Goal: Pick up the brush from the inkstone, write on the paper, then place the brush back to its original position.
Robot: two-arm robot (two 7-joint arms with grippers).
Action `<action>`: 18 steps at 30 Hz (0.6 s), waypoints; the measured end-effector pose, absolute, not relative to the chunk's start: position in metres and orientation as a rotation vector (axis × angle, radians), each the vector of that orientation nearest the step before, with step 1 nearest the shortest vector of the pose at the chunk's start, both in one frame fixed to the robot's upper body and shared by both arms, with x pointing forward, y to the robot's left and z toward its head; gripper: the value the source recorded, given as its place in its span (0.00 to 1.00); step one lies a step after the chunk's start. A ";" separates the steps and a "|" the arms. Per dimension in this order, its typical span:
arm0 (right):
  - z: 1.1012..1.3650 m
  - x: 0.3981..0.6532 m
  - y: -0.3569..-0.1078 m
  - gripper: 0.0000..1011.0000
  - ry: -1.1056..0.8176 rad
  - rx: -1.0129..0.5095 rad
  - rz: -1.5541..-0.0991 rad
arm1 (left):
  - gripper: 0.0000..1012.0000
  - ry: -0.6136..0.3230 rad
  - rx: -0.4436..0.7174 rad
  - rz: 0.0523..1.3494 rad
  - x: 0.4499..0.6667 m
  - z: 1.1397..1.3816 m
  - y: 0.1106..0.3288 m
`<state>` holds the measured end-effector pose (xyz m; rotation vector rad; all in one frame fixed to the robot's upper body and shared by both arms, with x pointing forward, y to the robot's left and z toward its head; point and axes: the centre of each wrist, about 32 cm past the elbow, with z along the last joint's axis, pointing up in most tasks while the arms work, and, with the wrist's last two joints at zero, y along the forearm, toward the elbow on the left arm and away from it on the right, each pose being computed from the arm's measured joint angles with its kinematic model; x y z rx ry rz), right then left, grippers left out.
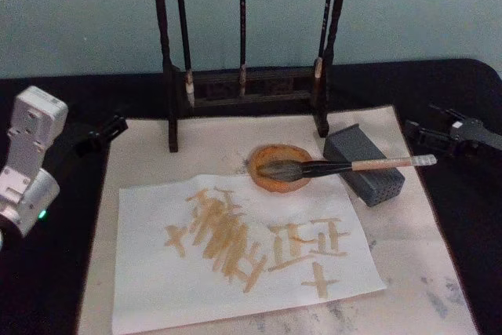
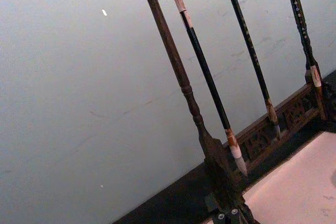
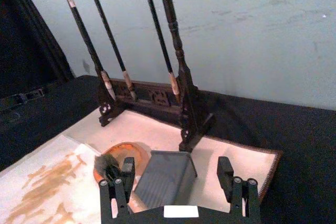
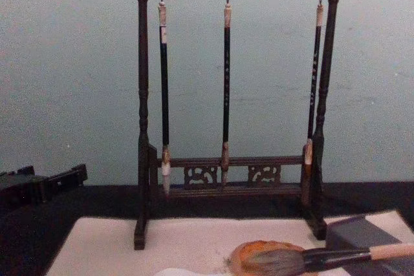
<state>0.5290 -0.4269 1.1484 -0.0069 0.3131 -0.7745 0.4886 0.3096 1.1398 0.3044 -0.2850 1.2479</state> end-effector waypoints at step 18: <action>1.177 0.502 -0.405 1.00 0.143 -0.074 -0.759 | 0.99 -0.285 0.305 1.248 0.489 1.140 0.310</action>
